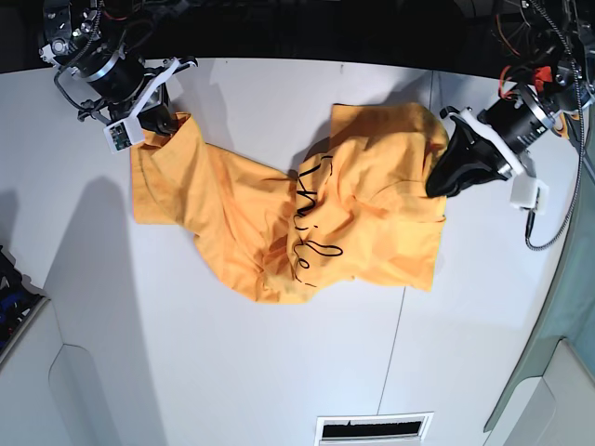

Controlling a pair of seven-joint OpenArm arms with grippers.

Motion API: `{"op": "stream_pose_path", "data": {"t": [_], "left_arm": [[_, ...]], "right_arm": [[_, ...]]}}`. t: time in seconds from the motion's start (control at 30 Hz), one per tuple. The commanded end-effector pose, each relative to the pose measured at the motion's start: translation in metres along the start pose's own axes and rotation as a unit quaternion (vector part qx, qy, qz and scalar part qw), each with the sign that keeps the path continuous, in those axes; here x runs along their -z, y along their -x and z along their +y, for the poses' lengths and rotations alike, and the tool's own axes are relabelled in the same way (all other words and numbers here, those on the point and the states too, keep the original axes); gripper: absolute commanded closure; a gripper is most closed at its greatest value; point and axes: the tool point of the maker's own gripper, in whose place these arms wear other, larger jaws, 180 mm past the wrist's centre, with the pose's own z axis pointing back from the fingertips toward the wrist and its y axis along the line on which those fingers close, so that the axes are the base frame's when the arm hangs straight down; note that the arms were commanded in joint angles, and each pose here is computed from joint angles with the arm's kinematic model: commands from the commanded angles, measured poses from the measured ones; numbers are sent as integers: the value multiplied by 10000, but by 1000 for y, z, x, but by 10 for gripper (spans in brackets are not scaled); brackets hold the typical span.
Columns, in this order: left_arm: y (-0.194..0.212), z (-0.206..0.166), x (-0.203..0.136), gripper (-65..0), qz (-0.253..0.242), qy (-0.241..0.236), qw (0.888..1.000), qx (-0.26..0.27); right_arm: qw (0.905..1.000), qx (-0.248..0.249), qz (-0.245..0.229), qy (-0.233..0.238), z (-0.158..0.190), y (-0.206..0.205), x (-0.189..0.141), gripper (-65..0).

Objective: Layout the t-shirt on the table in an organized manner, then fold the t-shirt properly
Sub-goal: 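Lift the shirt with both grippers and pull the edges apart, then swing the held shirt across the table, crossing the arms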

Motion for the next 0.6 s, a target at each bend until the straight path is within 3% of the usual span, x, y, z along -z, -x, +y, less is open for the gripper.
{"op": "stream_pose_path", "data": {"t": [0.0,0.17,0.33,0.57], "left_arm": [[-21,-6,-5,0,-215,147,9992,306],[-81,-25,-8,0,-681,416,9896,1199],[-131,-33,2,0,-1140,582,9760,1759],[-190,-47,45,0,-1547,874,9588,2214]], "right_arm": [[9997,69,-223,-65,2,-11,0,0],[9983,288,-206,-465,35,-6,11,0],[9923,202,-135,-1217,111,-5,24,0],[9676,-492,-124,-2474,238,-10,19,0]]}}
